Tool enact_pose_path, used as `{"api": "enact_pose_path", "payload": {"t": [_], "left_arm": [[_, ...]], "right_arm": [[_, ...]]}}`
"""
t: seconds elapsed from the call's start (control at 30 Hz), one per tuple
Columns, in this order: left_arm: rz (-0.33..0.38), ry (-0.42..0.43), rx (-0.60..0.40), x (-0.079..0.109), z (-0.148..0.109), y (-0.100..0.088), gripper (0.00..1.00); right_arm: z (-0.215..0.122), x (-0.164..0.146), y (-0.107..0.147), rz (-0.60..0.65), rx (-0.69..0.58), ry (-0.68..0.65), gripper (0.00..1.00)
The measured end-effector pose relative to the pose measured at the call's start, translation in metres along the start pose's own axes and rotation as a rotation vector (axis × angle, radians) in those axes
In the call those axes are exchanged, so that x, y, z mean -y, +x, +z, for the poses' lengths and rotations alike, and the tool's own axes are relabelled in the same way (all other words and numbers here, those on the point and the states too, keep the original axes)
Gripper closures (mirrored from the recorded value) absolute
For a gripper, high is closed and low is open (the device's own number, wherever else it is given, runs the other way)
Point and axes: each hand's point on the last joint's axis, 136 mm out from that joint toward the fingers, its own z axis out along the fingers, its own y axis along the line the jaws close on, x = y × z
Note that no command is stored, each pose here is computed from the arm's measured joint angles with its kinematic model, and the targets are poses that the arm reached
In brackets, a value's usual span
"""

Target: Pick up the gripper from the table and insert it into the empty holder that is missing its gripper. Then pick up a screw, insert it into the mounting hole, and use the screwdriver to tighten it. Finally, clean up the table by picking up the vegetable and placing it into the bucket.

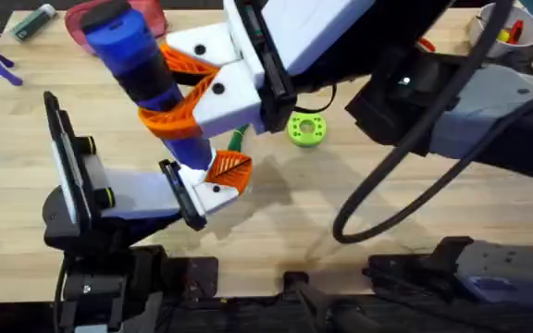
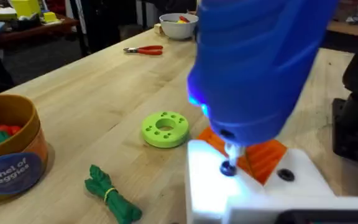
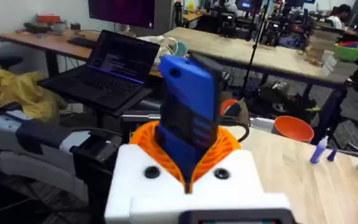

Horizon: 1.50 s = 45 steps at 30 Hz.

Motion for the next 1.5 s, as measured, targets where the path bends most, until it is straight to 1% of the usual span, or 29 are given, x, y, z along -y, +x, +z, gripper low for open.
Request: {"api": "enact_pose_path", "payload": {"t": [0.57, 1.5], "left_arm": [[0.000, 0.000, 0.000, 0.0000, 0.0000, 0.0000, 0.982], [0.000, 0.000, 0.000, 0.0000, 0.0000, 0.0000, 0.982]], "right_arm": [[0.0000, 0.0000, 0.0003, -0.020, -0.001, 0.000, 0.978], [0.0000, 0.0000, 0.0015, -0.014, -0.004, 0.000, 0.978]]}}
